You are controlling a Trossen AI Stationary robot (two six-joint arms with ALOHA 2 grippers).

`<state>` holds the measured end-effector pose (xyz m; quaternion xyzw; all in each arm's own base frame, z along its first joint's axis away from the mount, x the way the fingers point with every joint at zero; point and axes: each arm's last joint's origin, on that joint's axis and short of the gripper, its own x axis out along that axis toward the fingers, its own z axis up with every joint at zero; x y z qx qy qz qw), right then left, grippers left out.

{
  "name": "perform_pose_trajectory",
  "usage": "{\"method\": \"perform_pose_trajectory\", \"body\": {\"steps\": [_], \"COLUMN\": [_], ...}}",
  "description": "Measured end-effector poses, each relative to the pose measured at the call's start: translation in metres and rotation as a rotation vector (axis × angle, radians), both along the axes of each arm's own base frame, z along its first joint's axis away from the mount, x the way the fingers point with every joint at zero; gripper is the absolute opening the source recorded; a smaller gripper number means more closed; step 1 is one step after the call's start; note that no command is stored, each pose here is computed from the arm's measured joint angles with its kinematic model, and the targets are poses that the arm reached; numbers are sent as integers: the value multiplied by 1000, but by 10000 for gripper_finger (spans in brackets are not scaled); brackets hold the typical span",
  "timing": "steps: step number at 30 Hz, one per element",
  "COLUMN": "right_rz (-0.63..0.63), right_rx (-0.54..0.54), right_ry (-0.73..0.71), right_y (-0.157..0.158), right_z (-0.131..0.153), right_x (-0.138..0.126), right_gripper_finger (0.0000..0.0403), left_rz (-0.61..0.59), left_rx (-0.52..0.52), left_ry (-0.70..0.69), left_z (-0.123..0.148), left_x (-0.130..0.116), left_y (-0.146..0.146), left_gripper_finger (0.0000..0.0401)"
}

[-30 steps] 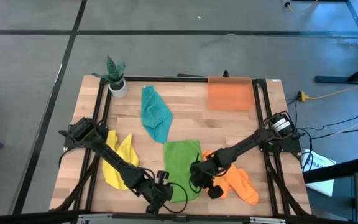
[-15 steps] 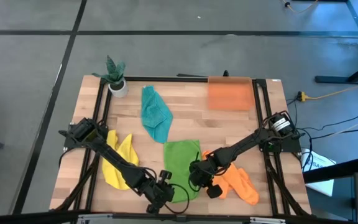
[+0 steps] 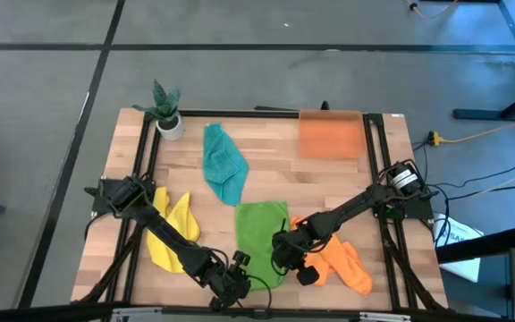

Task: Roll microfiber towels into tight, uniform cylinder then place into a basket
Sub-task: Fold the green towel

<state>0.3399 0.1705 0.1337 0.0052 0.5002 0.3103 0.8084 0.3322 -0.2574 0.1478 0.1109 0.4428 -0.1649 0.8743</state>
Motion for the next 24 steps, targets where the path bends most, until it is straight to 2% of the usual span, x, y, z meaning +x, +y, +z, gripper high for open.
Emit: {"method": "perform_pose_trajectory", "body": {"steps": [6, 17, 24], "right_rz": [-1, -20, -25], "right_rx": [6, 9, 7], "right_ry": [-12, -17, -19], "right_y": [0, -5, -8], "right_z": [1, 1, 1], "right_x": [1, 4, 6], "right_gripper_finger": [4, 4, 4], "left_rz": [-6, -3, -102], "left_rx": [45, 46, 107], "left_ry": [-25, -18, -28], "left_z": [0, -1, -1], "left_x": [0, -3, -9], "left_y": [0, -2, -9], "left_gripper_finger": [111, 110, 106]}}
